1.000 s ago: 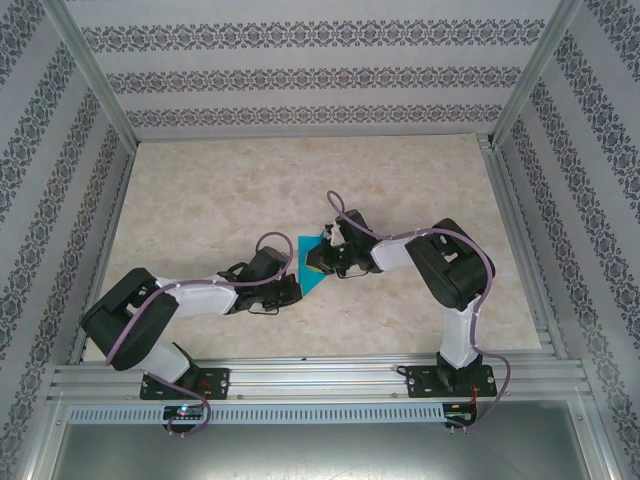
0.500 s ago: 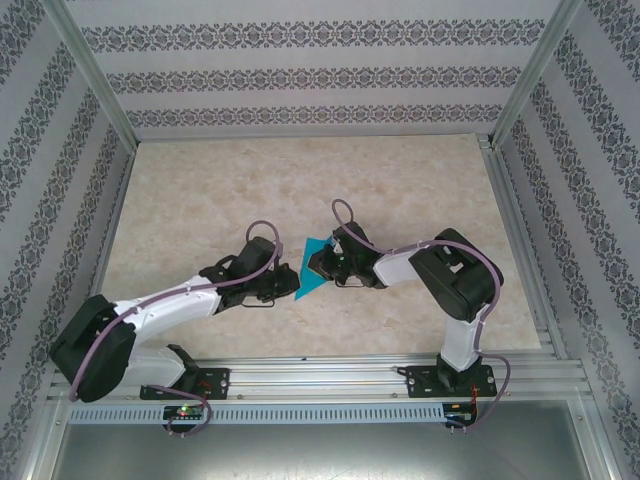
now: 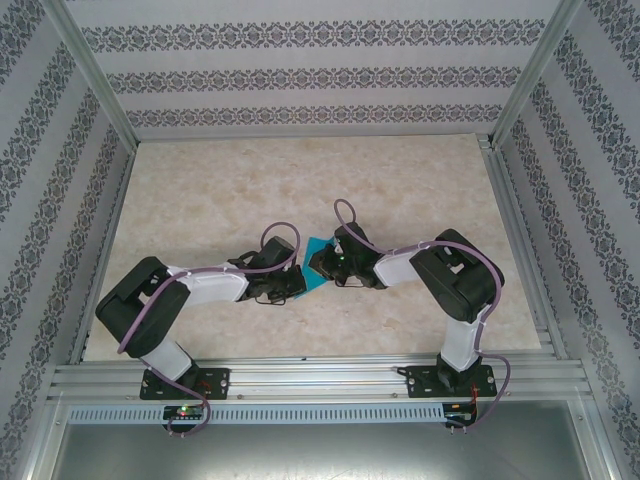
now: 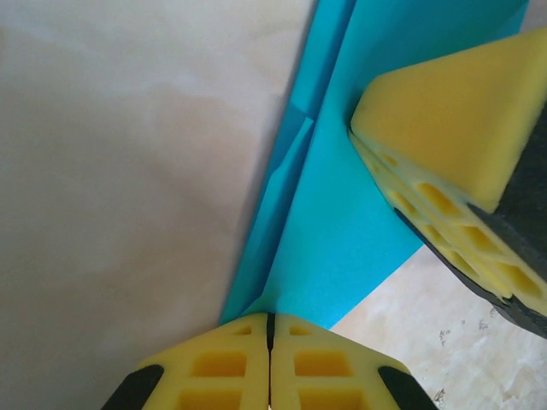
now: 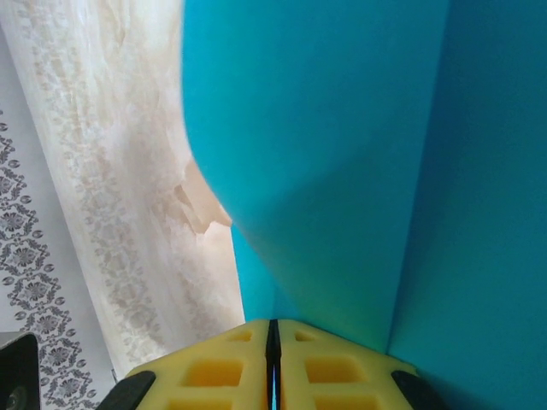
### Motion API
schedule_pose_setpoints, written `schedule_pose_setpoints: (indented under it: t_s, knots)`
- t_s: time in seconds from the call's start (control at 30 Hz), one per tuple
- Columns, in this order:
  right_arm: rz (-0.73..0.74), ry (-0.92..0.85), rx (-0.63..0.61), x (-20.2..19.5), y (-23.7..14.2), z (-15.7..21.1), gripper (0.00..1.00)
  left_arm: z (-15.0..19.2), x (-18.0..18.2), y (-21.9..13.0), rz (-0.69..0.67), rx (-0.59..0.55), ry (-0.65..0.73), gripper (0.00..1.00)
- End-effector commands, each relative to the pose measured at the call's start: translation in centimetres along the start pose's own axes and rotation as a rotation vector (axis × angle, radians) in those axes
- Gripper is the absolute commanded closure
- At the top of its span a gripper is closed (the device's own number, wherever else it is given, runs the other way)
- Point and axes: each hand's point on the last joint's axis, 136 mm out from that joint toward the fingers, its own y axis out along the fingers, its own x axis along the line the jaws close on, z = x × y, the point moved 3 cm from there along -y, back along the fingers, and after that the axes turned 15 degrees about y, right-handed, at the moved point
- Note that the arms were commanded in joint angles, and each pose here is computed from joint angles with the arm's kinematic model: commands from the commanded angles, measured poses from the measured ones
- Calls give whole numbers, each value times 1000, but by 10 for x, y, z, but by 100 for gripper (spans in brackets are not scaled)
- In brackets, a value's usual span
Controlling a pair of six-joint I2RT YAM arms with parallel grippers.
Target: Fold a paper plane with a square sheet of paper (pick it up from the middle)
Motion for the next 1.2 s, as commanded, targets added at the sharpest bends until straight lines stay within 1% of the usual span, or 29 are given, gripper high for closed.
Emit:
schedule_pose_setpoints:
  t_s: [0.0,0.07,0.2,0.37,0.47,0.6,0.73,0.87,0.93,1.1,1.17]
  knots:
    - [160,24,-13,-40,-2,3,87,17,32,8,-109,21,-38,93]
    - [143,2,-11,-32,-5,-1,85,27,43,6,-147,36,-46,93]
    - [92,-84,12,-7,-15,-9,84,39,54,4,-163,52,-48,94]
    - [37,-239,36,32,-32,-4,85,39,53,4,-160,56,-28,95]
    - [9,-272,68,42,-33,5,87,37,50,6,-156,63,-18,96]
    - [13,-255,103,35,-19,15,89,35,48,6,-154,71,-10,97]
    - [42,-224,105,22,-5,13,91,36,48,7,-157,78,-11,97]
    - [91,-207,31,0,-4,-4,92,38,50,5,-165,87,-10,98]
    - [108,-192,42,-9,0,-11,92,40,52,5,-171,92,-8,98]
    - [166,-160,11,-32,-1,-31,91,46,57,3,-185,109,3,100]
    - [173,-148,16,-36,-1,-37,91,48,58,3,-189,113,6,100]
